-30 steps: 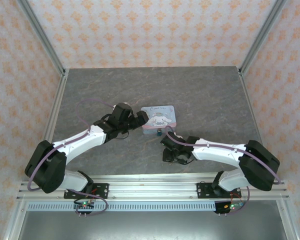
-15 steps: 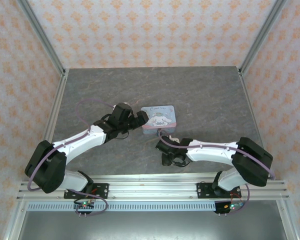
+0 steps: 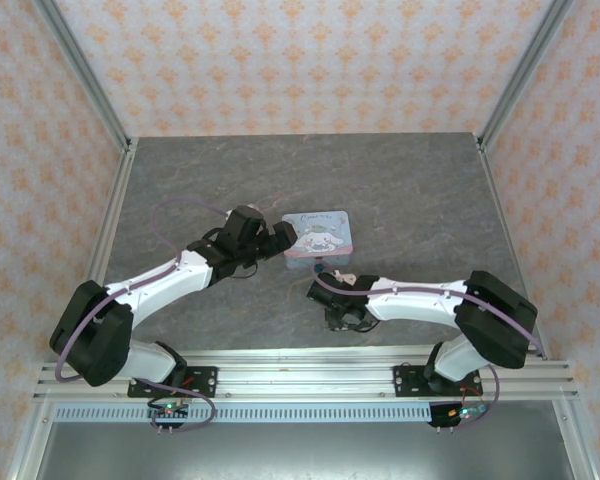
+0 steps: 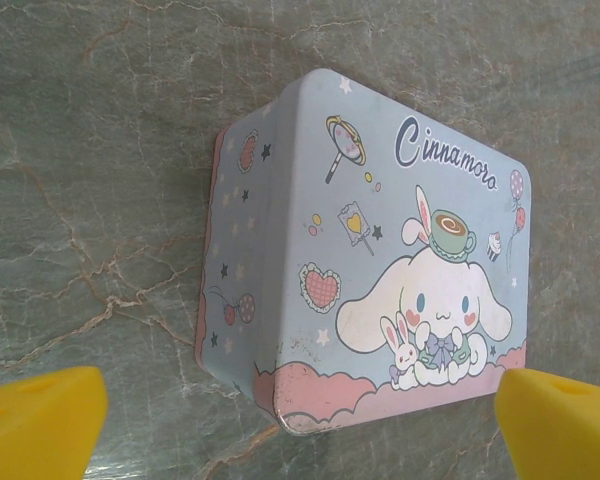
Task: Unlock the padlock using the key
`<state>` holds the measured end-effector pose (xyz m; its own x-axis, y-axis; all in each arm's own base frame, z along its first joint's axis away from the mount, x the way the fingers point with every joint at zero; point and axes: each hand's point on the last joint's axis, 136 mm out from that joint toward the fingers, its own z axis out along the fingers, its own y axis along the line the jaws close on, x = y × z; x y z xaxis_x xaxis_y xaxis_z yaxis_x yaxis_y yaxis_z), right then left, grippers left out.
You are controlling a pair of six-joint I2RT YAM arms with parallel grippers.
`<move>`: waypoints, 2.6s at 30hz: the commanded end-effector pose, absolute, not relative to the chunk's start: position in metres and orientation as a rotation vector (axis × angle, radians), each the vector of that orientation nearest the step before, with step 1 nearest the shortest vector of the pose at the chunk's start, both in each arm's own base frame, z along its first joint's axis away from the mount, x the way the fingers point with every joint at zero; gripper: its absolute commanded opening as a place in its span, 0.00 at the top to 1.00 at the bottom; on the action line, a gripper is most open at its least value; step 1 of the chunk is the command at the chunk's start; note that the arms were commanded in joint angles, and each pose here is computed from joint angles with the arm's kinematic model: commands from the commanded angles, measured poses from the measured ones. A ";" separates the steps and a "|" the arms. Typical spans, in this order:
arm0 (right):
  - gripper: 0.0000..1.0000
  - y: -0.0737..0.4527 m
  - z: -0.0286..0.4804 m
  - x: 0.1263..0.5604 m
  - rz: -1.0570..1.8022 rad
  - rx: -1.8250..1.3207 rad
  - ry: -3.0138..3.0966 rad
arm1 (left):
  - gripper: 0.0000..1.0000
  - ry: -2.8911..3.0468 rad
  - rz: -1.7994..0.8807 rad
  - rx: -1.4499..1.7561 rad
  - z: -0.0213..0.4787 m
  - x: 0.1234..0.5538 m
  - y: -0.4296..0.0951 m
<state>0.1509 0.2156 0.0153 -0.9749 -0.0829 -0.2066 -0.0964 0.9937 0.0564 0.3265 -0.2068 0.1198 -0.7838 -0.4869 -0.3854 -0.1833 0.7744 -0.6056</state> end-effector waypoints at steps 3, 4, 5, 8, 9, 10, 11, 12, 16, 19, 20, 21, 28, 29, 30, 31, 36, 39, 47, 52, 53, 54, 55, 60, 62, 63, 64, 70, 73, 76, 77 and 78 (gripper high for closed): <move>0.79 0.201 0.008 0.153 -0.042 -0.170 2.917 | 0.00 2.418 -0.776 -0.510 0.121 0.331 -0.210; 0.80 0.201 0.008 0.155 -0.047 -0.169 2.912 | 0.00 2.418 -0.776 -0.511 0.121 0.331 -0.210; 0.82 0.201 0.009 0.156 -0.049 -0.172 2.906 | 0.00 2.419 -0.776 -0.510 0.121 0.331 -0.210; 0.87 0.203 0.011 0.160 -0.051 -0.174 2.889 | 0.00 2.421 -0.776 -0.513 0.120 0.331 -0.210; 0.89 0.204 0.012 0.162 -0.054 -0.178 2.880 | 0.00 2.421 -0.774 -0.512 0.119 0.330 -0.210; 0.90 0.205 0.014 0.164 -0.056 -0.180 2.870 | 0.00 2.421 -0.774 -0.511 0.120 0.330 -0.210; 0.91 0.206 0.015 0.166 -0.060 -0.183 2.862 | 0.00 2.422 -0.774 -0.510 0.119 0.330 -0.211; 0.91 0.207 0.018 0.169 -0.063 -0.181 2.850 | 0.00 2.422 -0.775 -0.511 0.119 0.329 -0.211; 0.92 0.210 0.024 0.179 -0.045 -0.158 2.836 | 0.00 2.421 -0.776 -0.505 0.120 0.329 -0.211; 0.92 0.215 0.033 0.185 0.008 -0.139 2.820 | 0.00 2.420 -0.771 -0.507 0.121 0.328 -0.210; 0.92 0.217 0.036 0.186 0.029 -0.130 2.817 | 0.00 2.419 -0.771 -0.508 0.121 0.328 -0.210; 0.93 0.219 0.040 0.187 0.056 -0.123 2.811 | 0.00 2.420 -0.770 -0.508 0.120 0.328 -0.210; 0.92 0.236 0.064 0.197 0.260 -0.057 2.757 | 0.00 2.419 -0.775 -0.510 0.119 0.328 -0.211; 0.91 0.240 0.067 0.198 0.294 -0.053 2.746 | 0.00 2.421 -0.774 -0.508 0.118 0.328 -0.211; 0.90 0.242 0.069 0.200 0.319 -0.047 2.741 | 0.00 2.420 -0.775 -0.510 0.119 0.328 -0.211; 0.90 0.244 0.070 0.201 0.335 -0.041 2.739 | 0.00 2.420 -0.775 -0.508 0.119 0.328 -0.211; 0.90 0.259 0.071 0.207 0.357 -0.057 2.754 | 0.00 2.422 -0.779 -0.513 0.117 0.328 -0.212; 0.90 0.264 0.070 0.206 0.335 -0.098 2.781 | 0.00 2.416 -0.778 -0.508 0.121 0.328 -0.211; 0.90 0.236 0.086 0.197 0.244 -0.138 2.771 | 0.00 2.404 -0.776 -0.501 0.126 0.326 -0.209; 0.90 0.203 0.095 0.184 0.128 -0.169 2.775 | 0.00 2.401 -0.793 -0.501 0.128 0.327 -0.212; 0.90 0.197 0.096 0.182 0.103 -0.180 2.776 | 0.00 2.402 -0.794 -0.501 0.128 0.327 -0.212; 0.90 0.190 0.096 0.179 0.071 -0.188 2.782 | 0.00 2.399 -0.797 -0.502 0.128 0.327 -0.212; 0.90 0.185 0.095 0.178 0.042 -0.199 2.787 | 0.00 2.399 -0.797 -0.501 0.128 0.327 -0.213; 0.91 0.179 0.082 0.175 -0.069 -0.282 2.831 | 0.00 2.401 -0.799 -0.503 0.128 0.328 -0.214; 0.91 0.187 0.075 0.178 -0.095 -0.328 2.847 | 0.00 2.400 -0.800 -0.504 0.128 0.327 -0.213; 0.91 0.191 0.071 0.180 -0.113 -0.351 2.854 | 0.00 2.400 -0.798 -0.505 0.128 0.327 -0.214; 0.91 0.196 0.067 0.182 -0.126 -0.373 2.858 | 0.00 2.399 -0.800 -0.503 0.129 0.327 -0.214; 0.88 0.231 0.049 0.199 -0.167 -0.460 2.857 | 0.00 2.400 -0.790 -0.501 0.130 0.324 -0.212; 0.67 0.247 0.049 0.204 -0.107 -0.446 2.853 | 0.00 2.397 -0.785 -0.501 0.132 0.324 -0.211; 0.50 0.254 0.050 0.205 -0.048 -0.419 2.853 | 0.00 2.396 -0.784 -0.503 0.134 0.323 -0.210; 0.50 0.254 0.052 0.205 -0.037 -0.406 2.845 | 0.00 2.393 -0.785 -0.502 0.135 0.324 -0.210; 0.50 0.252 0.055 0.205 -0.030 -0.387 2.835 | 0.00 2.393 -0.784 -0.502 0.135 0.323 -0.210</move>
<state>0.2009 0.2470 0.0428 -0.9306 -0.2917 -0.2210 -0.2794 0.9563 -0.0860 0.3270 -0.2105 0.1238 -0.7784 -0.4971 -0.3833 -0.1808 0.7623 -0.6215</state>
